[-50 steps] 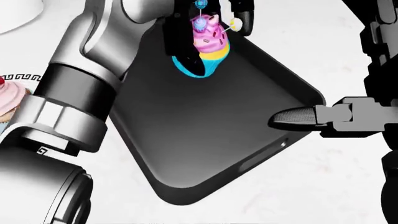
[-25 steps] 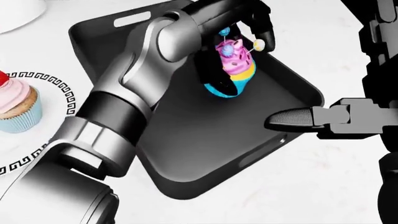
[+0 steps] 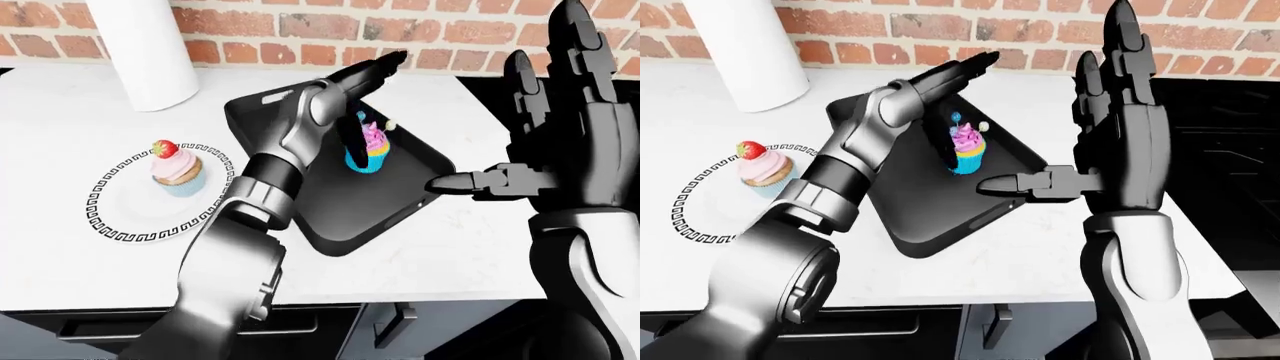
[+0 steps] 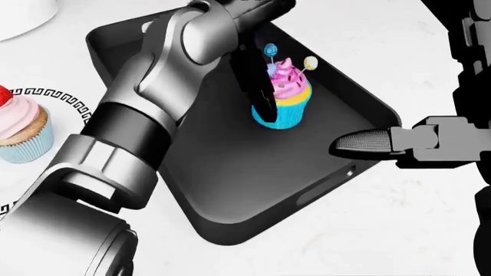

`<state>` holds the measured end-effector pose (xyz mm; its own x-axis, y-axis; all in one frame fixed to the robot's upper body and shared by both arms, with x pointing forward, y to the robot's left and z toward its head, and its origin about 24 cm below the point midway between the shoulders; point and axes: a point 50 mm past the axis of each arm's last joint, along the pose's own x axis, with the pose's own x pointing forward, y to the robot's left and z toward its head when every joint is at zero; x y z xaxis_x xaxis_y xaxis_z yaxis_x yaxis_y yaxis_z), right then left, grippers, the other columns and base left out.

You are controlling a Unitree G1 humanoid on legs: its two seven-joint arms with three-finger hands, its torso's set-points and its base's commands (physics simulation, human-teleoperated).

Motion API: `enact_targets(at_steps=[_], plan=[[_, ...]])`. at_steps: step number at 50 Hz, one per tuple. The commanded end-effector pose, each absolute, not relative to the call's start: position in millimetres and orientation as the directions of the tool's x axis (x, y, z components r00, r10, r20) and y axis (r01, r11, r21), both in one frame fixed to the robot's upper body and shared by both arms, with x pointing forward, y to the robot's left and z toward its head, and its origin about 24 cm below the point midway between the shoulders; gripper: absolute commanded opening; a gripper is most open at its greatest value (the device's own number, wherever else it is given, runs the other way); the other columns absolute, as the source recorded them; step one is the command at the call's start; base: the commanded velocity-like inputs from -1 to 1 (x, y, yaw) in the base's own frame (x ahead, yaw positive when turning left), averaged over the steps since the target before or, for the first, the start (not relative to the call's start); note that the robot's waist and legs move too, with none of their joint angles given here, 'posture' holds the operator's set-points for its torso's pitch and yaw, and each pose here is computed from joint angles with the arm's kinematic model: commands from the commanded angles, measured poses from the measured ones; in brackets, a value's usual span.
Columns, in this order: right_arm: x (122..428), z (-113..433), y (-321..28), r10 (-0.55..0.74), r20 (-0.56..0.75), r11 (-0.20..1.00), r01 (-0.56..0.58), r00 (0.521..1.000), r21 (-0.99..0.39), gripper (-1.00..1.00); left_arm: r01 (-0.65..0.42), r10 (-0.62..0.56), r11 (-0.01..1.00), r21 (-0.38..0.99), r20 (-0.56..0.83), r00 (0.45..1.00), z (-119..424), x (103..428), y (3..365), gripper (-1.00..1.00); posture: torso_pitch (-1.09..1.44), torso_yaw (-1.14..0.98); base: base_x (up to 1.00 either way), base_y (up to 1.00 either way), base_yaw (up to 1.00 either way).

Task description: Move the dessert items from the plate to the tray.

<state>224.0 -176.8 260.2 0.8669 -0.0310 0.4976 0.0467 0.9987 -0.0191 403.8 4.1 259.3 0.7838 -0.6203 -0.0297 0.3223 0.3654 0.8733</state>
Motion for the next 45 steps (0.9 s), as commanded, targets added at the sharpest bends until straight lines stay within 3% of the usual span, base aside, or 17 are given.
enact_targets(at_steps=[1,8,20,29,40,45], plan=[[218.7,269.5,-176.8,-0.03,0.555,0.998,0.052,0.831,-0.023,1.0,0.215,-0.631,0.411,0.886,0.106,0.768,304.6,397.6,4.1,1.0,0.0,0.0,0.0,0.0,0.0],[217.0,268.4,-178.6,-0.035,0.555,0.998,0.057,0.831,-0.024,1.0,0.154,-0.598,0.412,0.898,0.139,0.789,351.7,395.0,30.7,1.0,0.0,0.0,0.0,0.0,0.0],[218.7,259.8,-178.2,-0.034,0.547,0.999,0.051,0.837,-0.016,1.0,0.017,-0.463,0.414,0.91,0.194,0.865,411.2,376.1,131.5,1.0,0.0,0.0,0.0,0.0,0.0],[223.4,257.2,-179.0,-0.03,0.541,0.999,0.043,0.841,-0.012,1.0,-0.029,-0.34,0.447,0.894,0.2,0.919,415.2,340.9,205.0,1.0,0.0,0.0,0.0,0.0,0.0],[222.9,263.0,-177.7,-0.025,0.539,0.999,0.045,0.842,-0.025,1.0,-0.106,-0.191,0.571,0.814,0.257,0.947,393.1,295.5,257.6,1.0,0.0,0.0,0.0,0.0,0.0],[222.6,264.9,-176.3,-0.019,0.539,0.999,0.042,0.842,-0.031,1.0,-0.091,-0.168,0.603,0.793,0.237,0.957,369.2,280.1,269.9,1.0,0.0,0.0,0.0,0.0,0.0]])
